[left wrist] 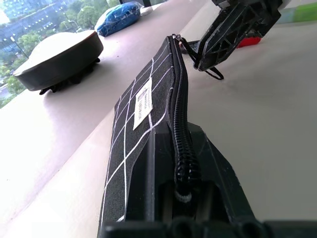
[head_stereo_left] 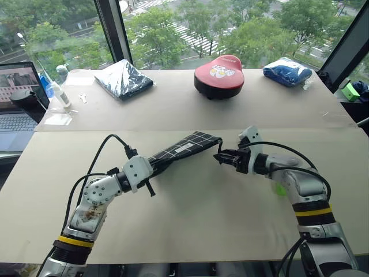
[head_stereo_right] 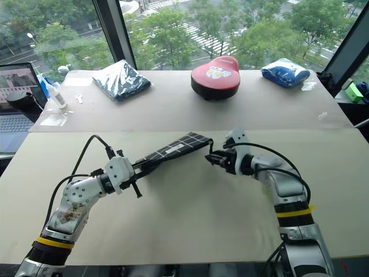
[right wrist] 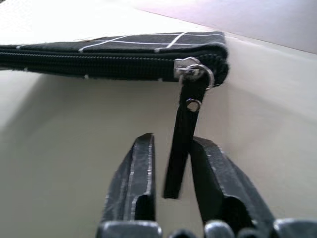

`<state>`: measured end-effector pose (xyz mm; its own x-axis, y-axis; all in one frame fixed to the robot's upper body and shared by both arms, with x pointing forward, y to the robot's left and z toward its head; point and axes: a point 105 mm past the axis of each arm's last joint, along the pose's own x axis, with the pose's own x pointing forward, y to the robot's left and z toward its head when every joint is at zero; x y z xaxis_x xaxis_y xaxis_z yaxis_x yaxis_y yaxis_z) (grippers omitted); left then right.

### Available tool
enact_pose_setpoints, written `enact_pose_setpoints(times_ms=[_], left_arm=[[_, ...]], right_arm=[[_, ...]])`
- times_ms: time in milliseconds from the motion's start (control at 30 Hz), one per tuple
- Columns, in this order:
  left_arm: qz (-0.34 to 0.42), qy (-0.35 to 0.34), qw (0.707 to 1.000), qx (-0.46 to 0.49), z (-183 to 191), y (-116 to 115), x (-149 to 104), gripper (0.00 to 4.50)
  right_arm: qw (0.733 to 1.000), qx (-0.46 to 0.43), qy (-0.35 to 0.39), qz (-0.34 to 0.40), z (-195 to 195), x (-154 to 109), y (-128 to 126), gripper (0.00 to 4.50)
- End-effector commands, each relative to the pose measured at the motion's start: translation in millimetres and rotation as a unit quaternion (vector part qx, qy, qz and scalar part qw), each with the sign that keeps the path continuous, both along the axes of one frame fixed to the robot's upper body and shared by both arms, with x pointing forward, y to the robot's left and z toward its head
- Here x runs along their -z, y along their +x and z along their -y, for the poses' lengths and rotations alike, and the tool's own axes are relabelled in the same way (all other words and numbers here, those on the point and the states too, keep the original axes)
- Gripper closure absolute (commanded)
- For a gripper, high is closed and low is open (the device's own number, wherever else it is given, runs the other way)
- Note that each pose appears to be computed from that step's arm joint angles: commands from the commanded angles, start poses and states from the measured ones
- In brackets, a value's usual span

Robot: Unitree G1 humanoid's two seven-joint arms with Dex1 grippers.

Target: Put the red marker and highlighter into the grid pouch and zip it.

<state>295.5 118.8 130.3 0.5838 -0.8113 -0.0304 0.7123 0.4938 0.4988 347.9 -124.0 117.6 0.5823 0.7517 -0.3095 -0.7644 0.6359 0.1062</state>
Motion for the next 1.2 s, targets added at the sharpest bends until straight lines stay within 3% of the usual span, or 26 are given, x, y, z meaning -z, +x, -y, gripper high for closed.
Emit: enact_pose_setpoints(times_ms=[33,433,633,833,1200], left_arm=[[0.017,-0.012,1.0,-0.005,-1,1,-10,4.5],[0.018,-0.007,1.0,0.001,2,2,-8,4.5],[0.019,-0.007,1.0,0.007,6,3,-8,4.5],[0.02,-0.006,1.0,0.011,6,4,-8,4.5],[0.019,-0.008,0.999,0.024,11,8,-8,4.5]], right_arm=[[0.998,-0.043,0.019,0.032,-14,-17,-7,4.49],[0.997,-0.066,0.028,0.04,-36,-26,-7,4.49],[0.986,-0.153,0.029,0.055,-67,-43,-19,4.49],[0.958,-0.279,0.029,0.056,-75,-58,-49,4.49],[0.947,-0.318,0.001,0.054,-96,-47,-52,4.49]])
